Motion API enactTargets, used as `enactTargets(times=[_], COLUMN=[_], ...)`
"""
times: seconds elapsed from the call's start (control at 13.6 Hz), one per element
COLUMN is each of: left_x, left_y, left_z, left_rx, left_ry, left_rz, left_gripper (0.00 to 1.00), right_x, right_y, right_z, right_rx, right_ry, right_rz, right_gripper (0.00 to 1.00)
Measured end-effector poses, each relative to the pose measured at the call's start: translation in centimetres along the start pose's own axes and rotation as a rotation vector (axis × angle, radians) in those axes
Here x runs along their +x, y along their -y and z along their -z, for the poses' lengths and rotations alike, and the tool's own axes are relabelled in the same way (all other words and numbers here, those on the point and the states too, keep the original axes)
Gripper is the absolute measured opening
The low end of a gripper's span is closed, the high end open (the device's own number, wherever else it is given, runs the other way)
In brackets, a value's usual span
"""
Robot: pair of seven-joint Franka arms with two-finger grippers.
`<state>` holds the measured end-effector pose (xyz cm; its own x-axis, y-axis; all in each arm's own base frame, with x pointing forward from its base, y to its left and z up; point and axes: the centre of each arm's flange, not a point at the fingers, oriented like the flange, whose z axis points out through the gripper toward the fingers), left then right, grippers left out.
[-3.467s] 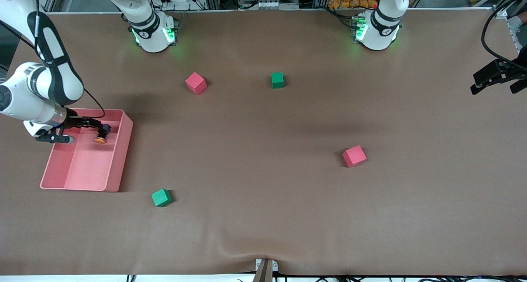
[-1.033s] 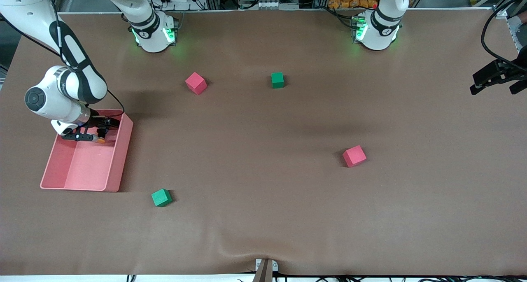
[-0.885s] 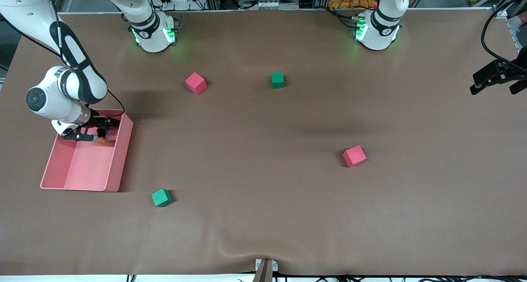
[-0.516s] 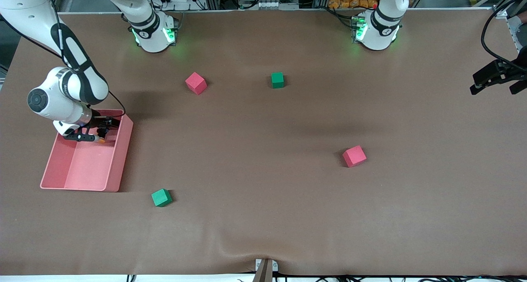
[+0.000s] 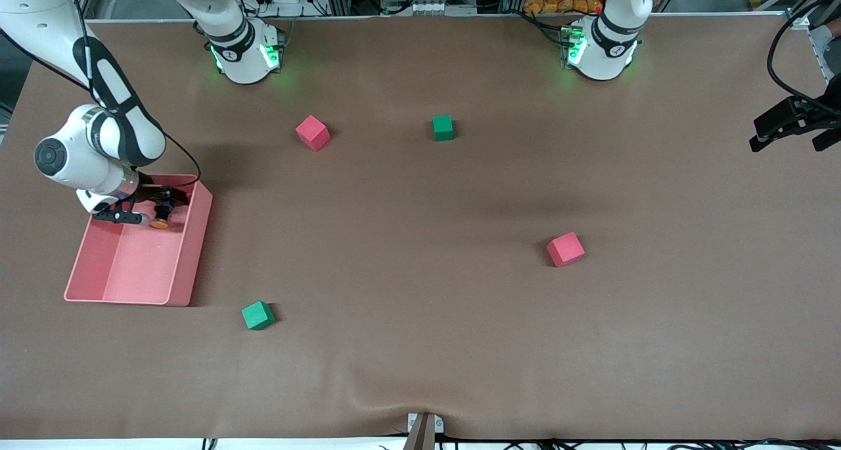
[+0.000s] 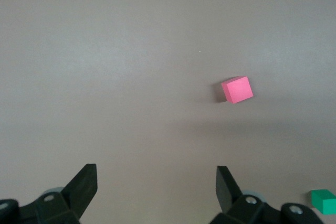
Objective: Place and upright button with both arms
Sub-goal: 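Close the right gripper around the yellow-capped button's black body, then lift the button out of the tray with the right gripper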
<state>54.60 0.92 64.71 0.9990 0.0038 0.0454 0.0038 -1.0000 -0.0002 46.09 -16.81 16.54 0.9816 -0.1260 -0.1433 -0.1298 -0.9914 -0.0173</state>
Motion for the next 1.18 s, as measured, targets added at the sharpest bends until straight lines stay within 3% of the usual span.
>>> enactTargets(times=[0.89, 1.18], left_x=[0.1, 0.1], left_y=[0.0, 0.0], left_z=[-0.2, -0.2], left_rx=[0.0, 0.0], left_ry=[0.004, 0.004], left_rz=[0.0, 0.0], left_gripper=[1.0, 1.0], right_x=[0.1, 0.3], right_y=[1.1, 1.3], right_z=[-0.1, 0.4], right_rx=[0.001, 0.0], right_ry=[0.004, -0.003], right_rz=[0.023, 0.028], right_gripper=[1.0, 0.59])
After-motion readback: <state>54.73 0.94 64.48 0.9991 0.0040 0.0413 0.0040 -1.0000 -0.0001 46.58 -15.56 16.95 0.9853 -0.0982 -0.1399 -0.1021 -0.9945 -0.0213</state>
